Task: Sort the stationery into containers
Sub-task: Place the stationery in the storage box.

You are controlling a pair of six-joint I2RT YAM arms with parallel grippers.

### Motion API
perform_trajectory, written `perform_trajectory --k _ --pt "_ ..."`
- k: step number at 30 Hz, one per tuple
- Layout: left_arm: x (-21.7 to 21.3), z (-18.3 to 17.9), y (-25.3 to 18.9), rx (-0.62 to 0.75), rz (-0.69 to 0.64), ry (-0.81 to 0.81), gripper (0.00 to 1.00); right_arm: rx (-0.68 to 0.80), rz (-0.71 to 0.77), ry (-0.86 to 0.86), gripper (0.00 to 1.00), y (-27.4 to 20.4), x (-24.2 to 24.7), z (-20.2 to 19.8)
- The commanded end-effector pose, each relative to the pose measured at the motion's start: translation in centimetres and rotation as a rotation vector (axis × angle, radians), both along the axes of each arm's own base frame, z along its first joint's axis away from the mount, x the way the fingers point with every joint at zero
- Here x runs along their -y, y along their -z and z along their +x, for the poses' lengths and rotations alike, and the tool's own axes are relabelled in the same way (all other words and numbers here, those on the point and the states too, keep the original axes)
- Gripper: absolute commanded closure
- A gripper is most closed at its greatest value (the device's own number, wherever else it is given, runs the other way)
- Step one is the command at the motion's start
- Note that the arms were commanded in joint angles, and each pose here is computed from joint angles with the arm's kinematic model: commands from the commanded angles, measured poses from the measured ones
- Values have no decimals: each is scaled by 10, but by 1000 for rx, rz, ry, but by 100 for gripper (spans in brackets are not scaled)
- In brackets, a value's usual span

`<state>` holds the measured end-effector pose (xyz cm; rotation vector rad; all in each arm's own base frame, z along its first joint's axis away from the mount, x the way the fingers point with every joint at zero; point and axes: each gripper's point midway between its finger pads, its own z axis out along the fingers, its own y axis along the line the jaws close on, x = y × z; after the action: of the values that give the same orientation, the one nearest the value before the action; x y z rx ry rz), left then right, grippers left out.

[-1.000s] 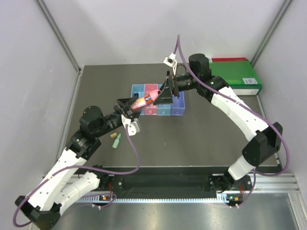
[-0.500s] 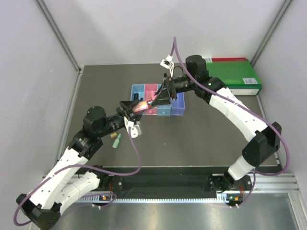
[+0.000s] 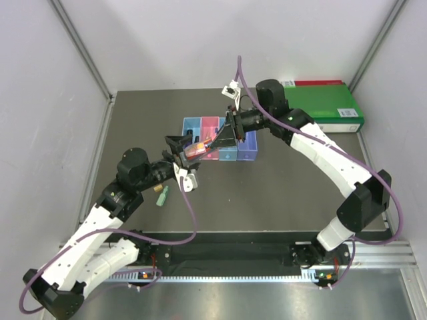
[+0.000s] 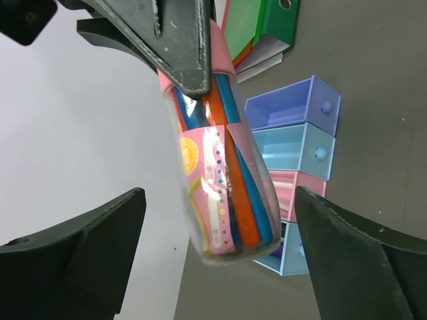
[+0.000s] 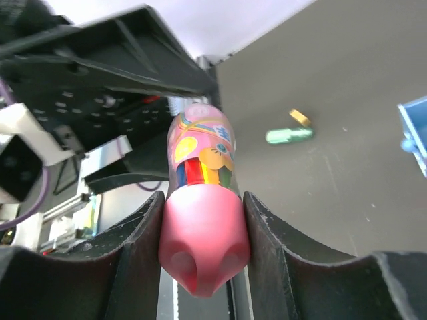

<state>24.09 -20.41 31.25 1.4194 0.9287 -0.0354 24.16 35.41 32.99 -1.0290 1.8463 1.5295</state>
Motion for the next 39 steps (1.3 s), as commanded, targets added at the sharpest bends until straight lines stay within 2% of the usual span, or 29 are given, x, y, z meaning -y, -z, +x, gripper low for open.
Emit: perform_trajectory --k 1,4,7,8,9,10,11,12,13,14,16,22,24,28,39 --pt "-5 -9 -8 30 -5 4 1 124 2 60 100 -19 5 11" --pt "-13 -18 1 5 14 -8 1 181 -48 135 100 -17 12 30" --pt "-26 -28 6 -17 27 -35 1 278 -160 249 100 -7 29 62" --pt "-29 -30 5 -17 27 -51 1 342 -249 294 100 5 41 76" --pt "-33 -33 11 -34 43 -58 1 391 -279 325 100 -4 48 86" --pt "-37 -36 7 -25 37 -66 1 393 -344 339 100 10 55 101" --pt "-40 -37 5 -21 37 -78 1 414 -453 319 100 25 71 104" --pt "-43 -40 8 -32 47 -84 1 467 -468 325 100 10 76 112" --pt "-46 -42 6 -26 47 -94 1 483 -538 295 100 27 84 127" --pt "-51 -42 3 -21 47 -111 1 449 -620 268 100 40 96 124" --pt "-57 -45 4 -28 56 -132 1 511 -722 279 100 42 114 150" --pt "-75 -49 2 -45 59 -209 1 588 -977 101 100 79 153 156" --pt "-78 -51 2 -55 66 -223 1 571 -1015 68 100 95 162 154" --pt "-89 -51 -4 -41 61 -272 1 570 -992 75 100 101 165 163" --pt "-100 -52 -12 -23 49 -322 1 576 -925 88 100 112 147 179"
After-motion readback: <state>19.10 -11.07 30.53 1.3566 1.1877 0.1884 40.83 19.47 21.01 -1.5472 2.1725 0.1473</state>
